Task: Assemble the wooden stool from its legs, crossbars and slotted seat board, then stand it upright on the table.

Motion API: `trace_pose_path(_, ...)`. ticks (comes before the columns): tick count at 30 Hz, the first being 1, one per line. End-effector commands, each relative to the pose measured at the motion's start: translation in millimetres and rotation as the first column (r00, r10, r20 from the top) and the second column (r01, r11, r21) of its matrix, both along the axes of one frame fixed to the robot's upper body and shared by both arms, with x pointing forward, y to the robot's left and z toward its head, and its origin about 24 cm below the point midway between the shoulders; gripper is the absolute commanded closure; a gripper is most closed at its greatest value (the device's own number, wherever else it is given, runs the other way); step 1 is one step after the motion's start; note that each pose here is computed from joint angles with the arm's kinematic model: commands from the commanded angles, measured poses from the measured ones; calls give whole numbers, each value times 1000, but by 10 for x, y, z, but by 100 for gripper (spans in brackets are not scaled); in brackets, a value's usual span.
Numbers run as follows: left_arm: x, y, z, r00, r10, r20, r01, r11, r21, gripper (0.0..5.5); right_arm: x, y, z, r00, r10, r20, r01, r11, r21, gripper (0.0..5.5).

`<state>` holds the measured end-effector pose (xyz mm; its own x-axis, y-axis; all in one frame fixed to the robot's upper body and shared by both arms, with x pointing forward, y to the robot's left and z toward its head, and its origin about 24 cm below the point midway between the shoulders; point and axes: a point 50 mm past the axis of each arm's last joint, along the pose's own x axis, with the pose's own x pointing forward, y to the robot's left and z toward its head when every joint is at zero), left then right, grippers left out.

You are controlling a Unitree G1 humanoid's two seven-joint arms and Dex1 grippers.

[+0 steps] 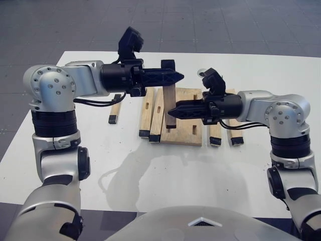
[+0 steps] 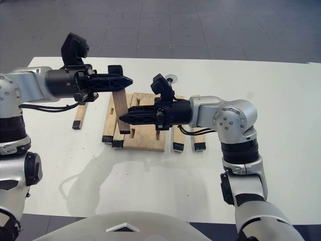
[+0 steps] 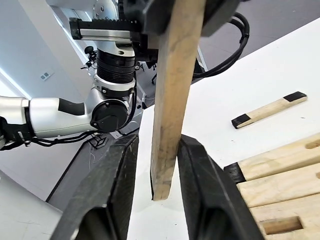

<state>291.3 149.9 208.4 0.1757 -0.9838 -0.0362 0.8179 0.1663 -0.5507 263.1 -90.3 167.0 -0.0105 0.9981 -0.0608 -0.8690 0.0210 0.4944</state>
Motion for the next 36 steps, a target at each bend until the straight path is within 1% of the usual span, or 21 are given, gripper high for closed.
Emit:
trace_pose_path(1, 136, 316, -62, 957, 274, 94, -283, 954, 102, 506, 36, -14, -57, 997, -41, 59, 45, 997, -69, 378)
trace_pose_path(3, 173, 466, 3, 913, 376, 158, -394, 914, 100, 506, 65, -24, -92, 993, -84, 79, 91, 992, -84, 378)
trace_pose_path(5, 203, 662, 115, 827, 510, 237, -540, 838, 82, 506, 128, -52, -124, 981, -166, 99, 175, 981, -83, 378)
trace_pose_path(7, 231, 837, 110, 669, 658, 346, -730, 668, 141, 506, 279, -84, -150, 934, -333, 126, 344, 937, -69, 378)
trace_pose_path(8, 233, 859, 50, 574, 723, 384, -812, 563, 154, 506, 378, -113, -149, 883, -447, 139, 458, 887, -54, 378)
trace_pose_path(9, 207, 786, -71, 497, 769, 402, -864, 480, 150, 507, 477, -156, -140, 809, -565, 162, 577, 816, -36, 378)
trace_pose_path(11, 104, 548, -313, 407, 807, 429, -911, 390, 130, 507, 578, -223, -125, 670, -708, 222, 729, 685, -15, 378)
trace_pose_path(12, 44, 409, -470, 394, 820, 416, -918, 376, 129, 507, 591, -245, -122, 602, -745, 286, 779, 627, -8, 378)
trace_pose_path(14, -32, 225, -707, 378, 822, 425, -925, 354, 139, 507, 562, -259, -141, 503, -775, 383, 836, 548, 11, 378)
trace_pose_path(16, -62, 172, -836, 333, 825, 457, -943, 304, 137, 507, 513, -232, -184, 452, -785, 425, 861, 508, 22, 378)
trace_pose_path(20, -43, 212, -941, 249, 853, 459, -968, 229, 99, 507, 444, -212, -243, 390, -828, 402, 897, 441, 39, 378)
trace_pose_path(22, 3, 183, -985, 242, 869, 431, -969, 234, 73, 507, 416, -211, -277, 376, -840, 391, 906, 422, 37, 378)
trace_pose_path(25, 40, 76, -1058, 253, 889, 383, -967, 249, 61, 507, 389, -170, -329, 382, -840, 386, 906, 423, 25, 378)
trace_pose_path(31, 62, -19, -1184, 272, 859, 434, -961, 265, 79, 507, 364, -156, -373, 380, -845, 377, 908, 417, 19, 378)
trace_pose_path(36, 126, -21, -1223, 242, 844, 478, -969, 239, 68, 507, 374, -149, -359, 378, -846, 376, 908, 419, 29, 378)
